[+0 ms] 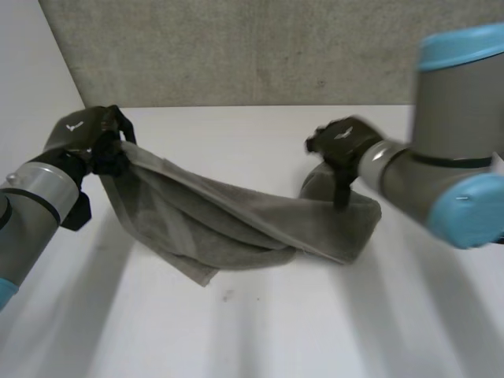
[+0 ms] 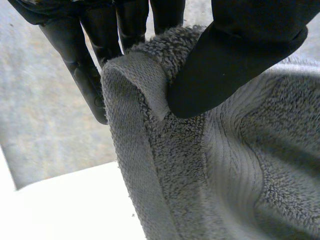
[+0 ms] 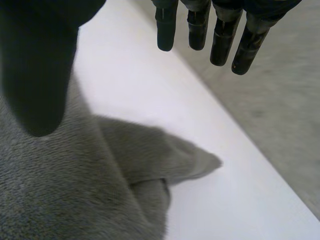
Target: Fold the towel.
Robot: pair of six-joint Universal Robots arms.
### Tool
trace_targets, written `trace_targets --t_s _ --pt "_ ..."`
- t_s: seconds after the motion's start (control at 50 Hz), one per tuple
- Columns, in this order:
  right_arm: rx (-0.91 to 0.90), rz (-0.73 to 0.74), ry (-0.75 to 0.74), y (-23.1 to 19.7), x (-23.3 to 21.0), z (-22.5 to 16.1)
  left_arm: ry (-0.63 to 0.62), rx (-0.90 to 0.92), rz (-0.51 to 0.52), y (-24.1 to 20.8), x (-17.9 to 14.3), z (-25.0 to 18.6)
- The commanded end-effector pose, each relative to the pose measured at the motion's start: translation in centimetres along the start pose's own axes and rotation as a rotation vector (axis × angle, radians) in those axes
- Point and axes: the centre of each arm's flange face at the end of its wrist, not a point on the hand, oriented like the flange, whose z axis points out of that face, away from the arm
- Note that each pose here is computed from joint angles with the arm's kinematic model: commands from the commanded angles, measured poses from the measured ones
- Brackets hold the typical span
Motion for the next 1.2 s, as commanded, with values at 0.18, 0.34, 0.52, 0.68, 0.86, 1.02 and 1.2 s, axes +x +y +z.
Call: trace_targets --t_s 0.18,0.34,0.52,0.68,0.86,1.02,1.2 --pt "-0.095 0.246 -0.04 7.0 0.4 -7.9 -0.029 -0.024 0.052 1.7 -1.2 0.6" --pt "-0.089 0.339 -0.152 10.3 -2.8 -8.0 -0.025 -0.032 0.051 2.0 -1.1 0.6" --pt "-0.036 0.464 -0.143 12.5 -3.8 -3.8 -0.024 -0.035 0.049 2.1 -1.0 0.5" --pt "-0.062 0.453 -0.133 13.8 -4.3 -0.2 -0.012 -0.037 0.05 2.2 -0.6 0.4" --pt "-0.048 0.442 -0.109 14.1 -3.9 2.3 -0.012 -0.037 0.05 2.2 -0.6 0.4" --pt "-0.044 0.437 -0.086 14.2 -3.8 3.6 -0.014 -0.043 0.049 2.4 -0.7 0.3" --pt "-0.026 0.44 -0.069 14.0 -3.3 4.7 -0.015 -0.042 0.049 2.4 -0.7 0.4"
